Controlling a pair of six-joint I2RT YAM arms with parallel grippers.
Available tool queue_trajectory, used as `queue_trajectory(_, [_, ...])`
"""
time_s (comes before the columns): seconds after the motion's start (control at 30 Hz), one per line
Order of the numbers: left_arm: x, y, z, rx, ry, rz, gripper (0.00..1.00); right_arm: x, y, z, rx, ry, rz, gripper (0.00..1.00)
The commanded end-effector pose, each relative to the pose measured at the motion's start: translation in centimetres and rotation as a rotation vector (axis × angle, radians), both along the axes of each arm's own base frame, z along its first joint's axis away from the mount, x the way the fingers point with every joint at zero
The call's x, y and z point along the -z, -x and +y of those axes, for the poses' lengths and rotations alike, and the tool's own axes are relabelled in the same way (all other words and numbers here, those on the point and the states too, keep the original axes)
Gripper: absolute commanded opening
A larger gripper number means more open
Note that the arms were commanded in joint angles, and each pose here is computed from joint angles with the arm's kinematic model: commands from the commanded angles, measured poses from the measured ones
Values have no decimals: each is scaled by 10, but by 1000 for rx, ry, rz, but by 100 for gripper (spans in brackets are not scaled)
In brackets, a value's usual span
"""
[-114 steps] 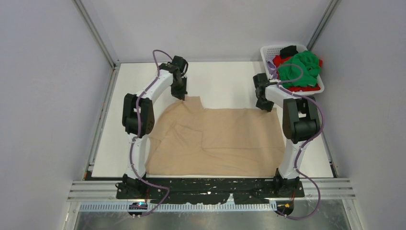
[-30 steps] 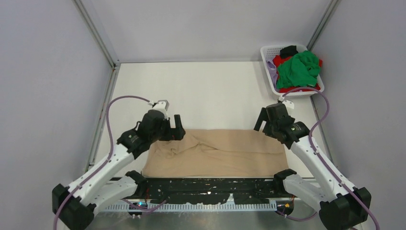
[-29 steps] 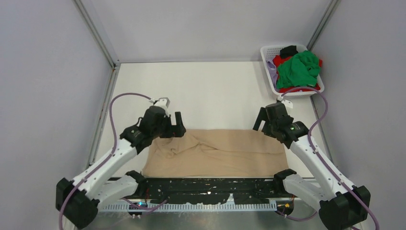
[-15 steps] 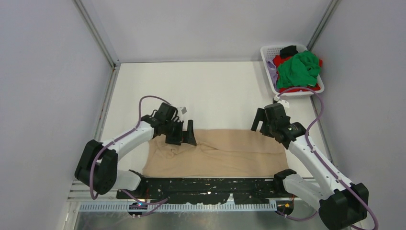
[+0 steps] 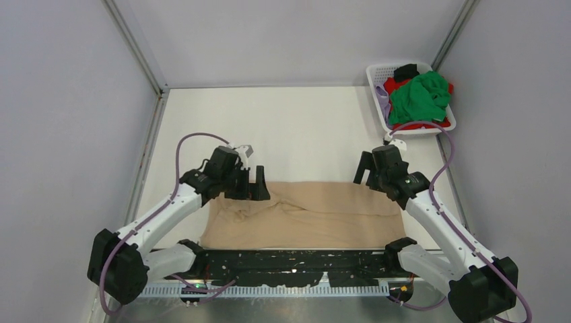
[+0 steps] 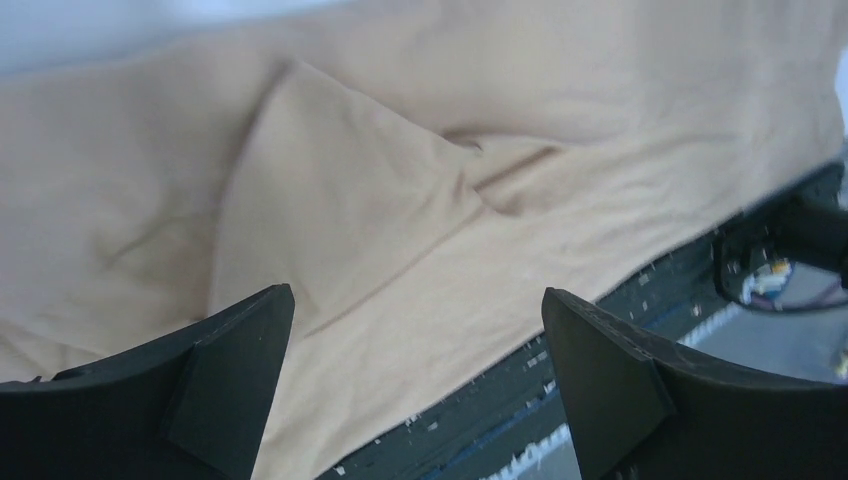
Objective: Fold and stack the t-shirts
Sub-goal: Fold the other side of the tshirt into a rectangle
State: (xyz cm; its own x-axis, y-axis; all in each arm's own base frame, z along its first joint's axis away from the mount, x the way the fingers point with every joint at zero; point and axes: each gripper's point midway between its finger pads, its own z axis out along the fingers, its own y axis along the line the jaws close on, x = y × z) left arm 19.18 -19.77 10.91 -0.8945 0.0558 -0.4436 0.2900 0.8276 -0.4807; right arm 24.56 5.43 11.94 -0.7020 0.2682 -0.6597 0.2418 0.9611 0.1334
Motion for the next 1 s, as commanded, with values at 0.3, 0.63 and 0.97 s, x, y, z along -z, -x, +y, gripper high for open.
queue_trajectory(0.3, [34, -52, 2, -62, 2, 160, 100, -6, -9, -8, 11, 36, -41, 95])
queue_trajectory(0.63, [27, 10, -24, 137, 75, 187, 100, -1, -6, -8, 14, 30, -32, 95])
queue_trajectory(0.97, [27, 69, -26, 262, -73, 227, 100, 1, -6, -6, -6, 27, -26, 95])
